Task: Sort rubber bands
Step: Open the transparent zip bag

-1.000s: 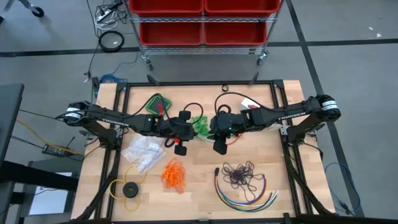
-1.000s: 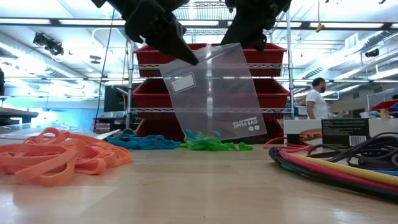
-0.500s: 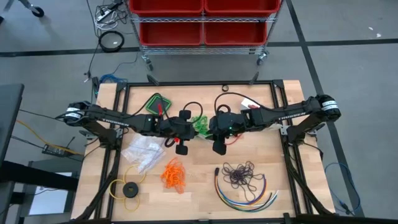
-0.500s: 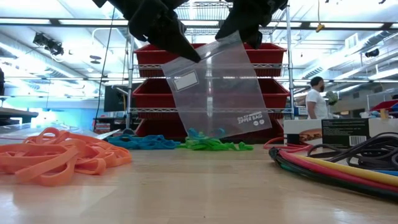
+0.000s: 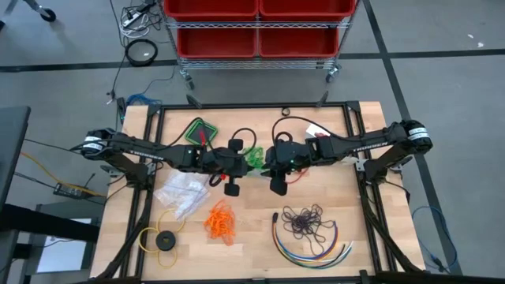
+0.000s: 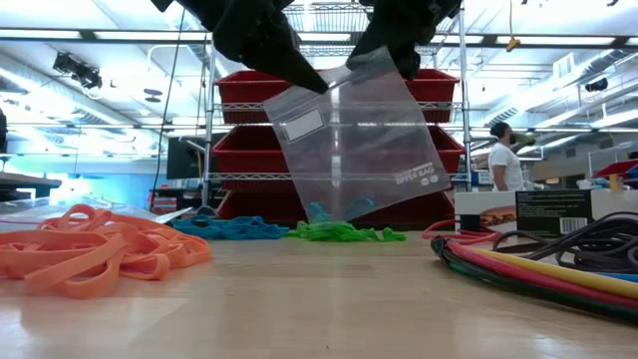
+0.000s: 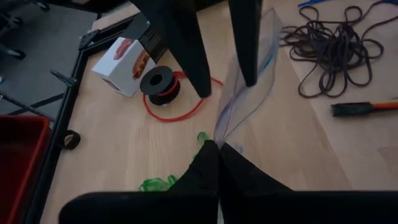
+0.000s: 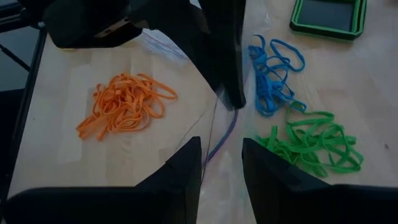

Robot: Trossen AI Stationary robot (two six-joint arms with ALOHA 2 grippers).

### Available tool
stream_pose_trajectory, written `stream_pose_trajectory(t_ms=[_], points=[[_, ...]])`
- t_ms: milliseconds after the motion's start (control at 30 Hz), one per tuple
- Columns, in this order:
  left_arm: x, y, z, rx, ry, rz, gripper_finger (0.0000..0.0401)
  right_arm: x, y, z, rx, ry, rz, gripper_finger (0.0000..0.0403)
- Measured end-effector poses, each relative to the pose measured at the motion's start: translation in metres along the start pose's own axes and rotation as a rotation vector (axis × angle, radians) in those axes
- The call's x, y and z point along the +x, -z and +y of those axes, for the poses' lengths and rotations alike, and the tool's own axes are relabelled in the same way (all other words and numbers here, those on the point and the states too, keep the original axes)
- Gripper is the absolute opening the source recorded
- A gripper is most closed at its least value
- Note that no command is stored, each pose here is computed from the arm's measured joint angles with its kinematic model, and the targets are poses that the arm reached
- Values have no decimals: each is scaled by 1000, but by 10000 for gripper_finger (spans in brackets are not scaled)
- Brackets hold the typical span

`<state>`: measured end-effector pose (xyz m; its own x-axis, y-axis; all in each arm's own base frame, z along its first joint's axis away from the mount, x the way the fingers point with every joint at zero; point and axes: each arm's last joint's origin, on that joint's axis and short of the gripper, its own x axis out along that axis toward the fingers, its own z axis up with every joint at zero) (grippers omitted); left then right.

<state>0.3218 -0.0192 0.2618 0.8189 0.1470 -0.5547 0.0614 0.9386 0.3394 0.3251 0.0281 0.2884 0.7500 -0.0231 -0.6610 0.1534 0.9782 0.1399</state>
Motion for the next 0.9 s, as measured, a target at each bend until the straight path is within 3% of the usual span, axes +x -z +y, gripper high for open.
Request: stream_pose_trajectory(t_ms=[233, 667, 900], points=[[0, 6, -2, -6, 16, 57, 0, 0, 7, -1, 8, 20, 70, 105], [0, -4, 1, -28, -6, -46, 0, 0, 2, 1, -5, -16, 21, 105], [1, 0, 3, -24, -7, -1, 0, 0, 2, 1, -4, -38, 29, 105]])
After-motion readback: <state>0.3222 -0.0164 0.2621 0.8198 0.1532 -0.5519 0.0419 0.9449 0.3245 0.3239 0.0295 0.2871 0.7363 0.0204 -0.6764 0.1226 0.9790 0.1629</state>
